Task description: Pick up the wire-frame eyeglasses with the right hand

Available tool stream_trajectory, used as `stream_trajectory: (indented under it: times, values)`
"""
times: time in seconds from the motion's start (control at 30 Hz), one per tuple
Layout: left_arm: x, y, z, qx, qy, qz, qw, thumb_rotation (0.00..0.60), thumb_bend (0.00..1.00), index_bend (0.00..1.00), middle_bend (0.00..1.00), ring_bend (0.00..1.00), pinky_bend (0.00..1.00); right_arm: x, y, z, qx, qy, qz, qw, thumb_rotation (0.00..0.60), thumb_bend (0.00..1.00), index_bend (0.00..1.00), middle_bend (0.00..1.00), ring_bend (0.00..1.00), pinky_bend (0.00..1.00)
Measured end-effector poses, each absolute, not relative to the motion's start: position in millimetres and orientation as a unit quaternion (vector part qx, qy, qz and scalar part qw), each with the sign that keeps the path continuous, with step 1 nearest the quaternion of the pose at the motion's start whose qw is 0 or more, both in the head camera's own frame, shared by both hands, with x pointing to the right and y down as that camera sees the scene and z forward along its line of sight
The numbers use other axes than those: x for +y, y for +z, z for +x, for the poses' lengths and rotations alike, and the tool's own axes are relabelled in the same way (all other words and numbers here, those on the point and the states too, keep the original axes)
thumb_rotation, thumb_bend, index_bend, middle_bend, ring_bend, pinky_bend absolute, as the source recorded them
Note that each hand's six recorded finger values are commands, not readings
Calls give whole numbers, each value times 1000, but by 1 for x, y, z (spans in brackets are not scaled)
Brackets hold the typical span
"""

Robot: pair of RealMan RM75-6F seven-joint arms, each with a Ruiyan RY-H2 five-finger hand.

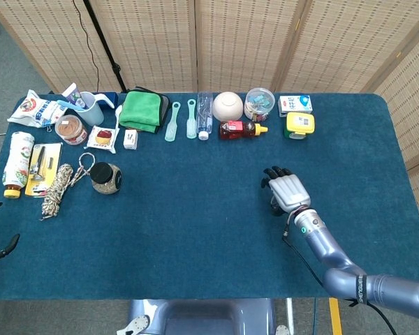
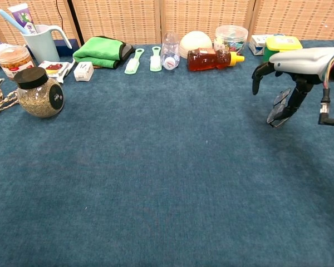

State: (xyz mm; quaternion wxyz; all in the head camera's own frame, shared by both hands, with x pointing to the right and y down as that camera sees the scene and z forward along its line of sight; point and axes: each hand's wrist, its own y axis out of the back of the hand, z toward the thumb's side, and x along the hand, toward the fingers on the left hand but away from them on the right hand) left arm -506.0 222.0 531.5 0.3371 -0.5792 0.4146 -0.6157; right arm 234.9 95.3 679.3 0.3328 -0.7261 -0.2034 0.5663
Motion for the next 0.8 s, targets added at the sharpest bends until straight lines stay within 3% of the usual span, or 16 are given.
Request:
stream_trajectory:
  times: [0.8]
  values:
    - [221, 531, -502, 413, -612, -583, 340, 280, 250, 201, 15, 46, 82, 114, 696, 285, -182, 616, -698, 317, 600, 215, 362, 144, 90, 129]
